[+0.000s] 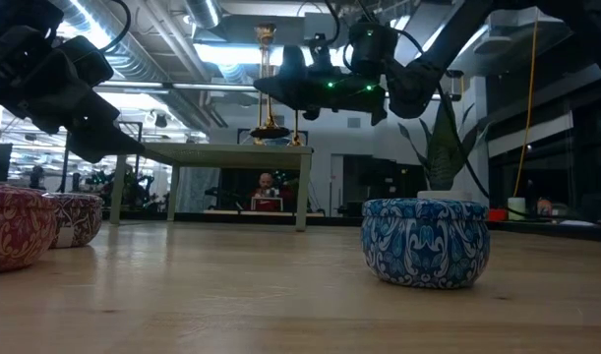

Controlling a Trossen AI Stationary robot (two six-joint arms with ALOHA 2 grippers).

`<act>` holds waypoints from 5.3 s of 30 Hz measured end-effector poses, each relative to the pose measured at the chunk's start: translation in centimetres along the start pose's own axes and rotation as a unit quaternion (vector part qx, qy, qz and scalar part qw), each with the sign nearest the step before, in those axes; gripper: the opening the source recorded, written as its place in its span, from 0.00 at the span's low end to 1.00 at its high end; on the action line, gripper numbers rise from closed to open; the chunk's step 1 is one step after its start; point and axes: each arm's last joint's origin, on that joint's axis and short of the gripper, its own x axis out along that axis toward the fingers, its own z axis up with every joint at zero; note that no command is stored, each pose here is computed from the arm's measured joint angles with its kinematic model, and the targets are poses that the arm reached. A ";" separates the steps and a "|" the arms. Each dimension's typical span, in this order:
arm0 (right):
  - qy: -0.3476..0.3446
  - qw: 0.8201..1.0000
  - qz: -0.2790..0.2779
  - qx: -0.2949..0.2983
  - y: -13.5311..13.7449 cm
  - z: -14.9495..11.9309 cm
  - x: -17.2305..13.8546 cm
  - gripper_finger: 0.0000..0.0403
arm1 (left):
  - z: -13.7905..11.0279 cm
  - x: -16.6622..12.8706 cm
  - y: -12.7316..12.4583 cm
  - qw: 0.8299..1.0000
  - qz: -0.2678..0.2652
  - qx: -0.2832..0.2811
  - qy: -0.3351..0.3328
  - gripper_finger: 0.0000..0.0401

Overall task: Pick & Place candle stick holders
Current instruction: Put the gold candle holder on the shelf

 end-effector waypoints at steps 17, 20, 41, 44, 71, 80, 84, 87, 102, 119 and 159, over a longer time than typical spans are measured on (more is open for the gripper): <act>0.040 0.999 -0.003 0.005 -0.2 -0.7 -0.1 0.13 | 0.0 0.0 0.0 1.000 0.000 0.000 0.000 0.88; 0.050 0.999 -0.003 0.006 -0.2 -0.9 -0.1 0.17 | 0.0 0.0 0.0 1.000 0.000 0.000 0.000 0.88; 0.061 0.998 0.003 -0.017 -0.1 -0.7 -0.1 0.48 | 0.0 0.0 0.0 1.000 0.000 0.000 0.000 0.88; 0.061 0.998 0.005 -0.020 0.1 0.2 -0.2 0.50 | 0.0 0.0 0.0 1.000 0.000 0.000 0.000 0.88; 0.160 0.987 0.011 -0.010 1.5 2.2 -1.3 0.37 | 0.0 0.0 0.0 1.000 0.000 0.000 0.000 0.88; 0.188 0.982 -0.006 -0.015 1.5 1.9 -1.6 0.12 | 0.0 0.0 0.0 1.000 0.000 0.000 0.000 0.88; 0.189 0.982 -0.005 -0.024 1.5 2.1 -1.7 0.04 | 0.0 0.0 0.0 1.000 0.000 0.000 0.000 0.88; 0.189 0.982 -0.005 -0.024 1.5 2.1 -1.7 0.06 | 0.0 0.0 0.0 1.000 0.000 0.000 0.000 0.88; 0.206 0.978 0.001 -0.010 2.2 2.9 -2.1 0.04 | 0.0 0.0 0.0 1.000 0.000 0.000 0.000 0.88; 0.212 0.977 -0.012 -0.010 1.3 2.5 -2.1 0.04 | 0.0 0.0 0.0 1.000 0.000 0.000 0.000 0.88; 0.181 0.982 -0.038 -0.046 -0.5 0.9 -1.3 0.12 | 0.0 0.0 0.0 1.000 0.000 0.000 0.000 0.88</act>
